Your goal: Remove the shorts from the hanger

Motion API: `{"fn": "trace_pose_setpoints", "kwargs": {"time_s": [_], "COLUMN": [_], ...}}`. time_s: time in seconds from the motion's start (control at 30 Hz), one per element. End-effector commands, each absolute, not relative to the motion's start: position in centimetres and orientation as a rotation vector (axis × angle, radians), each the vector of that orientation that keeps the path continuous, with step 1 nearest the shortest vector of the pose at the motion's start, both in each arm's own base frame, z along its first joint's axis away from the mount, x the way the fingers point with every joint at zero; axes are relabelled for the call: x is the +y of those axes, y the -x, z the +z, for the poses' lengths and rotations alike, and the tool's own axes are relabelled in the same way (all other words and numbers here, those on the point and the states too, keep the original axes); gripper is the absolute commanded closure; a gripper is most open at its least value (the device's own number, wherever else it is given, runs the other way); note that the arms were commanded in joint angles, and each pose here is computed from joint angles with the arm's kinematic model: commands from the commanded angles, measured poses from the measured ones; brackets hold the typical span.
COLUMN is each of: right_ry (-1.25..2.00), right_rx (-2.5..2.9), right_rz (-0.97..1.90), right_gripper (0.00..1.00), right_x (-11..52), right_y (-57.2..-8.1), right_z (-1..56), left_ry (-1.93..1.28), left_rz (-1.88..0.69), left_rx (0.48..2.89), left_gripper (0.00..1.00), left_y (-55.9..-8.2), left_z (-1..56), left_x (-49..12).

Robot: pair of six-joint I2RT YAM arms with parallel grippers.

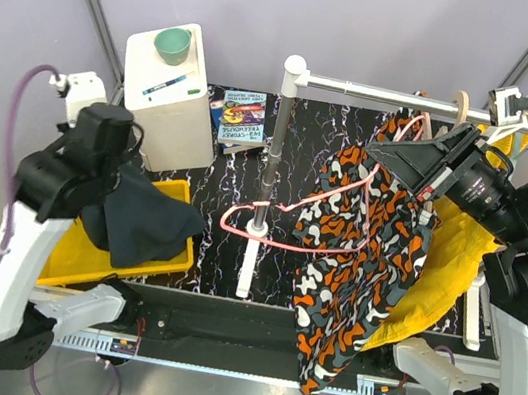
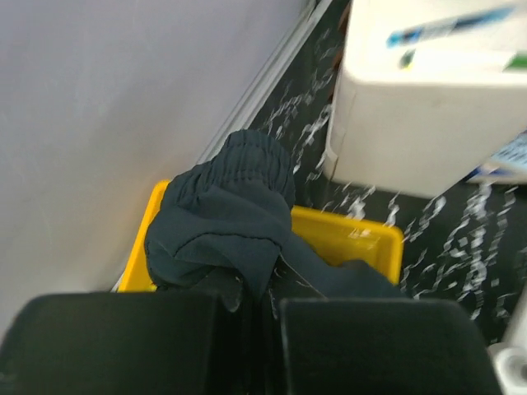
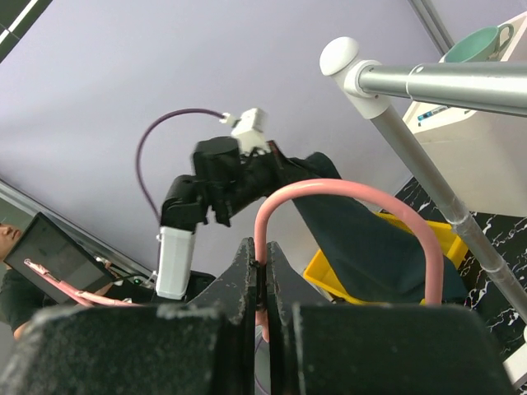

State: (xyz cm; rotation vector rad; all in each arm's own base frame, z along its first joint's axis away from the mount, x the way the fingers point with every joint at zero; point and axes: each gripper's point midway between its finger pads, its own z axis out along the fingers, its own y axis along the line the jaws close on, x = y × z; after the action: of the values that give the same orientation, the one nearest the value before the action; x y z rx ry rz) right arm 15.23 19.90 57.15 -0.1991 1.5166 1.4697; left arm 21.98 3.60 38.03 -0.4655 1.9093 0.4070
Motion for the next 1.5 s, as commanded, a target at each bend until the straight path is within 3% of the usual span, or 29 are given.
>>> {"fn": "trace_pose_setpoints", "kwargs": {"time_s": [0.0, 0.23, 0.6, 0.87, 1.3, 1.33, 1.4, 1.47], "right_ry": [0.243, 0.252, 0.242, 0.242, 0.226, 0.225, 0.219, 0.218], "right_rx": [1.483, 1.501, 1.532, 1.545, 1.555, 1.557, 1.563, 1.567], "right_rz": [1.474, 1.476, 1.488, 1.48, 1.484, 1.484, 1.48, 1.479], "right_gripper": [1.0, 1.0, 1.0, 1.0, 1.0, 1.0, 1.0, 1.0], "right_x": [19.9, 20.1, 20.5, 20.6, 20.8, 20.8, 20.8, 20.8], "right_y": [-14.4, -14.6, -15.4, -15.6, -16.4, -16.4, -16.5, -16.6], "right_z": [57.8, 57.6, 56.8, 56.6, 56.4, 56.3, 56.0, 55.8], "left_ry": [0.577, 0.761, 0.697, 0.717, 0.659, 0.651, 0.631, 0.617], "left_rz": [0.395, 0.608, 0.605, 0.846, 0.753, 0.734, 0.624, 0.507], "left_rx": [1.95, 1.714, 1.807, 1.656, 1.727, 1.739, 1.777, 1.81], "left_gripper": [1.0, 1.0, 1.0, 1.0, 1.0, 0.98, 0.83, 0.75], "left_y": [-21.8, -16.6, -19.1, -15.4, -18.0, -18.4, -19.4, -20.2], "left_z": [36.0, 40.4, 37.1, 41.5, 39.2, 39.0, 38.2, 37.4], "left_x": [4.4, 10.0, 8.7, 12.4, 10.8, 10.5, 9.2, 7.7]}}
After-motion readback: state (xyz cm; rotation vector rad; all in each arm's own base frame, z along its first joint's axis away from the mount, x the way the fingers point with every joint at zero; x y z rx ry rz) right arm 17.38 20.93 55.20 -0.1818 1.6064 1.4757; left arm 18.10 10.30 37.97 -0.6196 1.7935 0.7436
